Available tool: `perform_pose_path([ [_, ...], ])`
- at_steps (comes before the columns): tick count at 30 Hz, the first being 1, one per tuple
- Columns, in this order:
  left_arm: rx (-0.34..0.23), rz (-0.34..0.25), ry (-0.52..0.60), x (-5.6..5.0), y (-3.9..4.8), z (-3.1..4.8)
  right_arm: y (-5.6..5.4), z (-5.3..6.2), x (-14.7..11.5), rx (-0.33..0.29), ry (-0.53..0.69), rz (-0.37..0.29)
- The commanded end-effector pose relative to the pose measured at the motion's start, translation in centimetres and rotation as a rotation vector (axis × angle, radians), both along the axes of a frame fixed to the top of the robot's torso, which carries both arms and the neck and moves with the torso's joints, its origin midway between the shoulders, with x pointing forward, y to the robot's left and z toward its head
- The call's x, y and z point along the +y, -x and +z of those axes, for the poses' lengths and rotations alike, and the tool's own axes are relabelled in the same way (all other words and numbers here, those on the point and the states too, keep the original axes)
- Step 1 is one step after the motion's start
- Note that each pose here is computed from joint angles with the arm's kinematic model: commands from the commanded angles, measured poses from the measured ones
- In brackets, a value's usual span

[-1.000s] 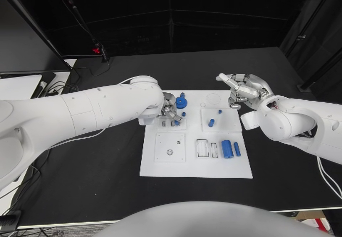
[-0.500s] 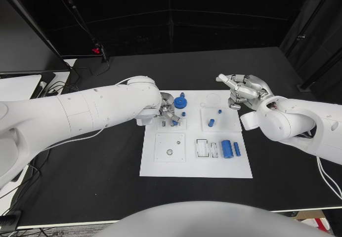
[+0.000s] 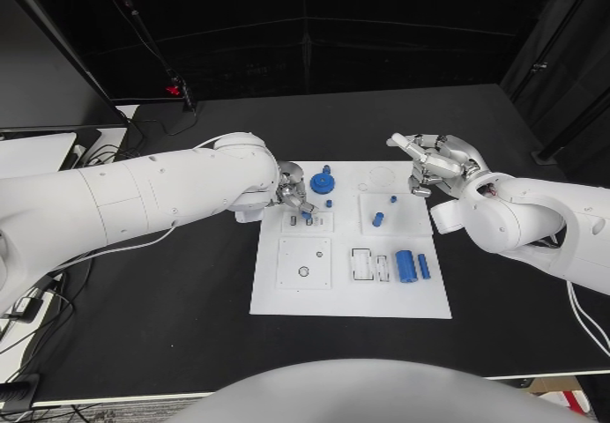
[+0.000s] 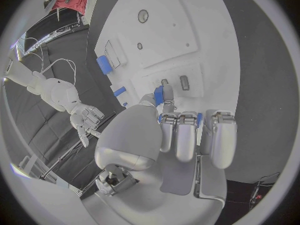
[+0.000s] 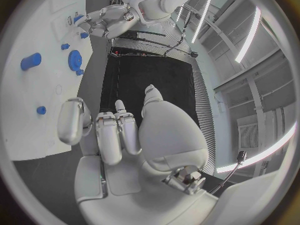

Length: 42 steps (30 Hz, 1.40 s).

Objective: Assemble the parts on the task board

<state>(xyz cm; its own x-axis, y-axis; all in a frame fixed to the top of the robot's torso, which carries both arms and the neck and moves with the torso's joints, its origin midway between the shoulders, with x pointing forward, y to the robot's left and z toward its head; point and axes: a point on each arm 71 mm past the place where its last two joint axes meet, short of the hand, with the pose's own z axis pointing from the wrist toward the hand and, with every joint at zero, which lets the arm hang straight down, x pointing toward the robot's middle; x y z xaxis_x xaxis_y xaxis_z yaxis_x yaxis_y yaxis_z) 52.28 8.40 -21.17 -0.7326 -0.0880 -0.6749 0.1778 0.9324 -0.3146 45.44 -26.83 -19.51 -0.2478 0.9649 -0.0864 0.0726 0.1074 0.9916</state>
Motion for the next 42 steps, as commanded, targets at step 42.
perform_pose_path([
  [42,-0.007,0.048,-0.011,0.7,-0.05,-0.64,0.0,0.0,0.1,-0.004,-0.006,0.008],
])
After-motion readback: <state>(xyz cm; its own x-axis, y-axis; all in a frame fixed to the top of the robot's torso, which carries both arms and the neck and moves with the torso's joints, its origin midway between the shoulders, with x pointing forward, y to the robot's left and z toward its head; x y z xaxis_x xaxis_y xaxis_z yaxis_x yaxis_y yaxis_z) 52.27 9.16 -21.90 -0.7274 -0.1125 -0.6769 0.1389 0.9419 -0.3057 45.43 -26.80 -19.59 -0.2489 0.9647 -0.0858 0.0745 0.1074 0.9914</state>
